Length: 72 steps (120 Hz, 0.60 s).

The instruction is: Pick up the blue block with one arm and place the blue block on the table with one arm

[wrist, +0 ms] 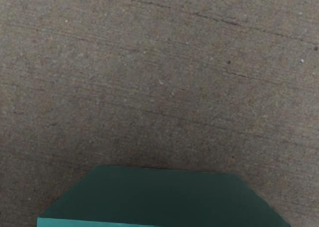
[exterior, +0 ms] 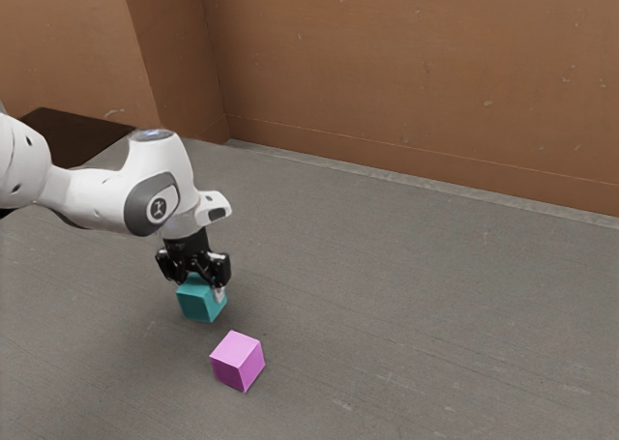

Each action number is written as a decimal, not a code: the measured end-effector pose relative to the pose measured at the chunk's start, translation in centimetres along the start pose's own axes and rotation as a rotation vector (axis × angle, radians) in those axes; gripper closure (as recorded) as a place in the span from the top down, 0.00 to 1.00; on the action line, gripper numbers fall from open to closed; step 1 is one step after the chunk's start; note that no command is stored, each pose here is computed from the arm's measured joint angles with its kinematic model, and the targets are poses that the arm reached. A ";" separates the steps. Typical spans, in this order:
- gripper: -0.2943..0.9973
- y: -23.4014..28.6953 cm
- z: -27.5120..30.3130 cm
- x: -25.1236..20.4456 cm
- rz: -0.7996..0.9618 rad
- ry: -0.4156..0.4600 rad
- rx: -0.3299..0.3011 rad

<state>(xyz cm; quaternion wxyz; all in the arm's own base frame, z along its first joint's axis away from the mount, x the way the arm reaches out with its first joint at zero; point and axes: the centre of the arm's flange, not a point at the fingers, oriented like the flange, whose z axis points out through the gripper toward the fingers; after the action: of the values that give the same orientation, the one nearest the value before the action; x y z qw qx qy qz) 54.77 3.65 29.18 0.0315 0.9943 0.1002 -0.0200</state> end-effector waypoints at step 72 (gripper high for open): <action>0.76 14.8 -35.9 -5.0 0.526 0.285 0.097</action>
<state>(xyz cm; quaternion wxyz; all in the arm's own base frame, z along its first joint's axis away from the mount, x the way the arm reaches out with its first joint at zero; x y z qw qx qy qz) 54.00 -9.39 66.07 -0.0265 0.9792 -0.1585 0.1237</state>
